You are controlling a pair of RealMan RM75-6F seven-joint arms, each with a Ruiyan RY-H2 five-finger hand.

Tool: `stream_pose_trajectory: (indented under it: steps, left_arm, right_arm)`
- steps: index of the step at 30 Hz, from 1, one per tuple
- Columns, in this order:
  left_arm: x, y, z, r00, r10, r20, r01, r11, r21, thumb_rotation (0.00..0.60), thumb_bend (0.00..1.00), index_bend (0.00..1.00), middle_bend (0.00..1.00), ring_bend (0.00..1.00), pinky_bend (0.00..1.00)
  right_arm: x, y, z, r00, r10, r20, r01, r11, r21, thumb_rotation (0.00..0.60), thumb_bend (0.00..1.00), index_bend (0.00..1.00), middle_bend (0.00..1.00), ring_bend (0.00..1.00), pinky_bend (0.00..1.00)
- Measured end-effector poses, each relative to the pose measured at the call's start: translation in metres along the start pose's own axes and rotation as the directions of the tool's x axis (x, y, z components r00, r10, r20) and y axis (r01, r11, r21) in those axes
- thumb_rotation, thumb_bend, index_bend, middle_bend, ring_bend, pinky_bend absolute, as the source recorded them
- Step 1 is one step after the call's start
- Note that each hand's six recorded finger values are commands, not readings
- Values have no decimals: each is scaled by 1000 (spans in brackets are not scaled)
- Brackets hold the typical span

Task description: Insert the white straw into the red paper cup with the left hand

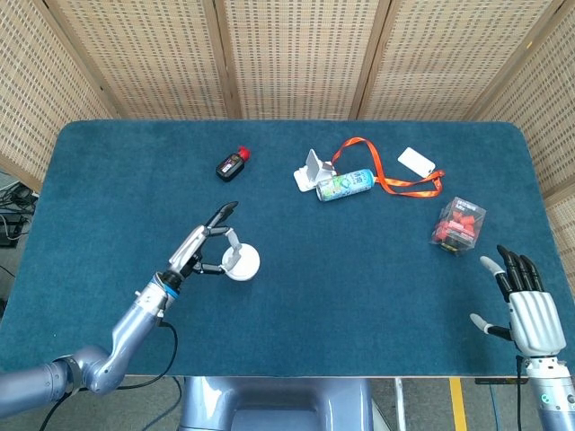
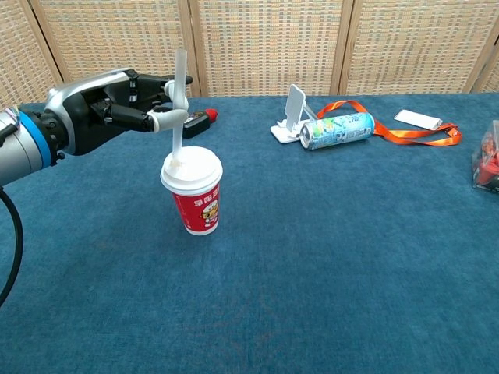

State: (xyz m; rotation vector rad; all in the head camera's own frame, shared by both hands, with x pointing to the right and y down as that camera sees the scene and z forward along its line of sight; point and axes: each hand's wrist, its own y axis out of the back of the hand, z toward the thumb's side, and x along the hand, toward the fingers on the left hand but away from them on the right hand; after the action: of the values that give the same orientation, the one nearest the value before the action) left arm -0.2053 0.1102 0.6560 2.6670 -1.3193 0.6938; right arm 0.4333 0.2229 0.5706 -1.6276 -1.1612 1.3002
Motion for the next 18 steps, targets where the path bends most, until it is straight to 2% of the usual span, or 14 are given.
stream_pose_trajectory:
  steps: [6,9,12,16,18]
  left_arm:
    - [0,-1,-8,1000,-14,-8,14,1000,15,600,439,689,0,0,0]
    - [-1,-1,-12,1000,-21,-11,21,999,29,600,434,607,0,0,0]
    - [-2,0,-17,1000,-25,-12,25,998,49,600,383,441,0,0,0]
    - [-3,1,-23,999,-33,-16,34,997,69,600,250,97,0,0,0]
    - [-3,1,-24,999,-35,-16,36,997,73,600,212,11,0,0,0]
  right_arm:
    - [0,0,0,1000,1,1,-1,1000,-2,600,59,190,0,0,0]
    - [0,0,0,1000,-1,-1,1,1000,-2,600,60,190,0,0,0]
    - [0,0,0,1000,1,-2,-1,1000,-3,600,59,190,0,0,0]
    - [0,0,1,1000,0,-5,0,1000,0,600,60,190,0,0,0]
    - [0,-1,1,1000,0,-5,0,1000,1,600,60,191,0,0,0]
